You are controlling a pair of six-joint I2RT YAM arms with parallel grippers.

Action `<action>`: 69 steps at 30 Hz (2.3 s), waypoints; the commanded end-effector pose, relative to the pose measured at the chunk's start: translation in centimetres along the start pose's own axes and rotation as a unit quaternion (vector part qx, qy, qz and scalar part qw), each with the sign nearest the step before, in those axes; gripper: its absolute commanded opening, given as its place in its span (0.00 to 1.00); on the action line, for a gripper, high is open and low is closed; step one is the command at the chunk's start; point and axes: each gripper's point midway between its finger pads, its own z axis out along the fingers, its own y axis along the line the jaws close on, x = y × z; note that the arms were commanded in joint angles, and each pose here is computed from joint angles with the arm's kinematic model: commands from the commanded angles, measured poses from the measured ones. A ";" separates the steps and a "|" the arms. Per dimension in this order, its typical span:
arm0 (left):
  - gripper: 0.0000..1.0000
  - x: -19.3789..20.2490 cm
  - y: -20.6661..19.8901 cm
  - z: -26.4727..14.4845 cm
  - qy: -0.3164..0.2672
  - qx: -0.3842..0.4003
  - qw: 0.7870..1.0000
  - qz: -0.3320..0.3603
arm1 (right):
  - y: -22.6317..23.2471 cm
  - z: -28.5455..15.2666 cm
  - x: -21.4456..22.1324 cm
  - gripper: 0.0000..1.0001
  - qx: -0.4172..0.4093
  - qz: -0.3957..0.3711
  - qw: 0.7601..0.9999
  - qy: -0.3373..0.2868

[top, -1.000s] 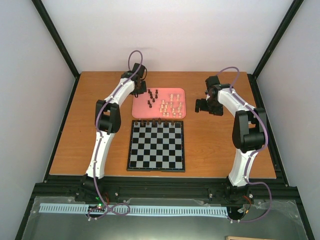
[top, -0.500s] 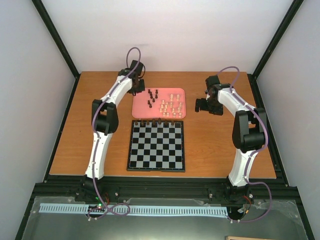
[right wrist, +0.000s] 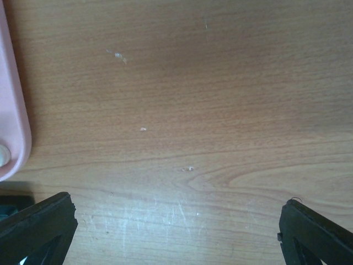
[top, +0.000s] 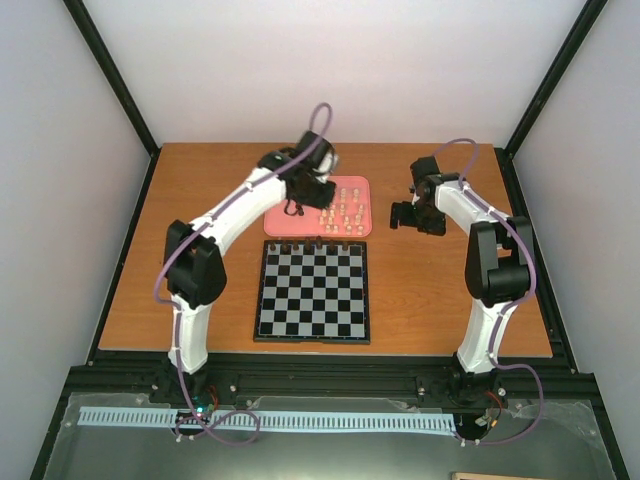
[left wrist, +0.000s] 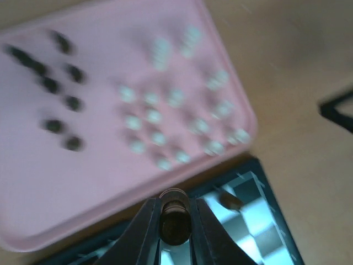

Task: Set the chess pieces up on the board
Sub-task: Pick up the chess piece from the storage box, then place the chess piece on the chessboard.

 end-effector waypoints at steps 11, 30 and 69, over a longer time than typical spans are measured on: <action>0.01 4.4 -12.3 4.0 0.045 0.092 0.987 0.121 | -1.4 -1.6 0.0 1.00 0.005 0.026 0.999 -0.033; 0.01 8.0 -13.9 8.0 0.071 0.090 0.986 0.125 | -1.6 -0.7 2.5 1.00 -0.004 0.025 0.999 -0.023; 0.10 9.3 -11.6 11.0 0.076 0.032 0.988 0.133 | -1.7 -0.5 2.9 1.00 -0.007 0.023 1.000 -0.020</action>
